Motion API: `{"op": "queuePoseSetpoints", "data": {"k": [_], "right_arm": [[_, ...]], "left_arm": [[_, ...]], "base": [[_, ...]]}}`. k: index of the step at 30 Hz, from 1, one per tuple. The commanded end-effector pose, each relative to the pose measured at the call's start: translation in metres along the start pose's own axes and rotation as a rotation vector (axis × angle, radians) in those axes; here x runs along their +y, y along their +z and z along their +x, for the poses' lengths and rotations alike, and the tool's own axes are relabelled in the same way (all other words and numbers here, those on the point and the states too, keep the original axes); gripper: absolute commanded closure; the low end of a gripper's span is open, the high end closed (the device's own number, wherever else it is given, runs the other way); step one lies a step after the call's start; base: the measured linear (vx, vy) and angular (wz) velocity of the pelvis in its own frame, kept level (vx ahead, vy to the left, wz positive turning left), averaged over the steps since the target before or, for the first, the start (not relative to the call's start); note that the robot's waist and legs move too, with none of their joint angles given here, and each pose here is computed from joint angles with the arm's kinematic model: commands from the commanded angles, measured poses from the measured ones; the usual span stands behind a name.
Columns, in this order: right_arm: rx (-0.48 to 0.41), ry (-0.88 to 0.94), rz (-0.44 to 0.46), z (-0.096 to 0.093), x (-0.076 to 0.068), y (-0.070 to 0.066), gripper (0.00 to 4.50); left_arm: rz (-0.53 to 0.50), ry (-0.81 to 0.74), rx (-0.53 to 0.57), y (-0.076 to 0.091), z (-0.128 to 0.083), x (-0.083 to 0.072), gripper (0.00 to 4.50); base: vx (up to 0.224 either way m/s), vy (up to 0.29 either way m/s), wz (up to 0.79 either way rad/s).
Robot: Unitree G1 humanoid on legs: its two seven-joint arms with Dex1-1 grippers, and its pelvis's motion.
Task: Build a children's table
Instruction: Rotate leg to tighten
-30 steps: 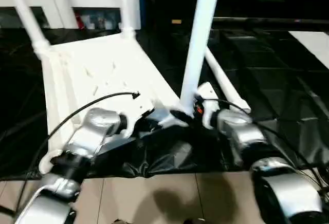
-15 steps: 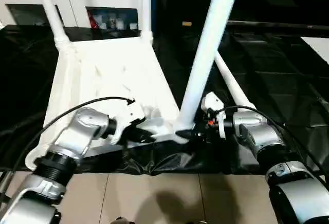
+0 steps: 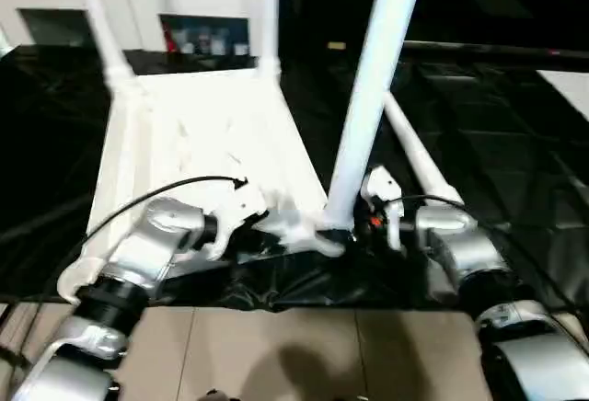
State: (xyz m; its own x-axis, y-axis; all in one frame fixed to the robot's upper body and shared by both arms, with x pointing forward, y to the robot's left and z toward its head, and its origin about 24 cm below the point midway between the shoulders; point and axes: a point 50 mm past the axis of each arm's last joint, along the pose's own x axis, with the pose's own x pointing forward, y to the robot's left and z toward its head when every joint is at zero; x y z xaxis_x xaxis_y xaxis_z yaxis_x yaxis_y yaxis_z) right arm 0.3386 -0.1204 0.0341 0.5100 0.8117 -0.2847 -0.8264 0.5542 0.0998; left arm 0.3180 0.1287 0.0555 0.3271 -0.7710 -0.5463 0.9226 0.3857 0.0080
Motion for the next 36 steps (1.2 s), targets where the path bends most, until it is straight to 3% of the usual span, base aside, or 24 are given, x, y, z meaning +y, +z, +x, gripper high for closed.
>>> {"op": "queuePoseSetpoints", "data": {"k": [1,7,11,12,14,20,27,32,36], "right_arm": [[0.012,-0.050,0.081,0.023,0.015,-0.008,1.73],[-0.011,-0.325,0.229,0.051,0.021,-0.005,1.73],[-0.075,-0.280,0.250,0.061,0.029,0.004,1.73],[-0.089,-0.264,0.257,0.063,0.031,0.007,1.18],[-0.106,-0.228,0.260,0.064,0.033,0.010,1.04],[-0.067,-0.166,0.149,0.054,0.024,0.011,0.48],[-0.009,0.100,-0.038,0.022,0.015,0.012,0.48],[0.048,0.240,-0.078,0.004,0.011,0.010,0.48],[0.078,0.325,-0.083,-0.006,0.009,0.011,0.83]], "left_arm": [[0.024,0.026,-0.084,0.028,0.018,-0.005,4.50],[-0.004,0.183,-0.120,0.044,0.035,-0.002,4.50],[0.043,0.174,-0.141,0.048,0.037,-0.004,4.50],[0.061,0.169,-0.145,0.048,0.037,-0.005,4.50],[0.076,0.149,-0.142,0.046,0.035,-0.006,4.50],[0.111,0.057,-0.141,0.039,0.024,-0.008,4.50],[0.130,-0.104,-0.093,0.023,0.006,-0.010,4.50],[0.128,-0.174,-0.070,0.016,-0.001,-0.011,4.50],[0.121,-0.224,-0.049,0.012,-0.008,-0.011,4.50]], "base": [[0.000,0.000,0.00],[0.000,0.000,0.00],[0.000,0.000,0.00],[0.000,0.000,0.00],[0.000,0.000,0.00],[0.000,0.000,0.00],[0.000,0.000,0.00],[0.000,0.000,0.00],[0.000,0.000,0.00]]}}
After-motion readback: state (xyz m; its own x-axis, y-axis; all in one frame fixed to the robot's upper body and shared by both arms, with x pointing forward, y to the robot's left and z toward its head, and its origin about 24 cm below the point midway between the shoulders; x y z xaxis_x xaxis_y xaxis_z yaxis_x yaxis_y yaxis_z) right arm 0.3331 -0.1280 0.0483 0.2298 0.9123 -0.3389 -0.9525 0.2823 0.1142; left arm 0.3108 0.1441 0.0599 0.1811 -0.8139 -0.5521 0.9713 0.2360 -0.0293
